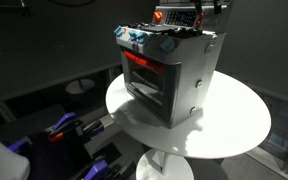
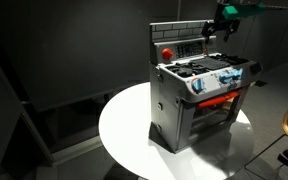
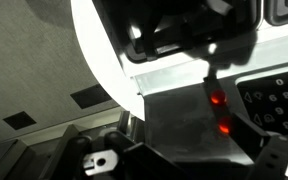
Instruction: Push the top right button on the toy stove
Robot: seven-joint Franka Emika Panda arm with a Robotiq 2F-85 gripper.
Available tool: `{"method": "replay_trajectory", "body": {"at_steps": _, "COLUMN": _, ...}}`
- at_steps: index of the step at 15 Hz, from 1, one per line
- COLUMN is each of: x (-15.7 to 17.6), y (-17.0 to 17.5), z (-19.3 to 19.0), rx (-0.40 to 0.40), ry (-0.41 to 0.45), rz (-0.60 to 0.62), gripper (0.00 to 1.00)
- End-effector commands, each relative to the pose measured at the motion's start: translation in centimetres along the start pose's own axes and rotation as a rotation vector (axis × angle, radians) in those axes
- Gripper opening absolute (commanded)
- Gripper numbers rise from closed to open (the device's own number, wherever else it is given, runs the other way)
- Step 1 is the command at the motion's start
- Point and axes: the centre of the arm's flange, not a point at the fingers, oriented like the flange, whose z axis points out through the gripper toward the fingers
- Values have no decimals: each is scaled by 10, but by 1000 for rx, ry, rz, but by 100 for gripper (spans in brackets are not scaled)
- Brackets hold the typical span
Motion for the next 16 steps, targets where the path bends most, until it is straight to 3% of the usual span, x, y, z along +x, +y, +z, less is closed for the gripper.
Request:
{"method": "replay_trajectory", "body": {"at_steps": 1, "x": 7, "y": 1, "z": -7, "rx": -16, "ry": -10, "rz": 18, "gripper": 100}}
{"method": "replay_trajectory", "body": {"at_steps": 8, "x": -11, "y": 13, "z": -30, "rx": -16, "ry": -88, "rz": -10, "gripper": 100}}
{"method": "replay_trajectory", "body": {"at_steps": 16, "x": -48, "y": 30, "z": -63, "rx": 56, "ry": -260, "rz": -109, "gripper": 100}}
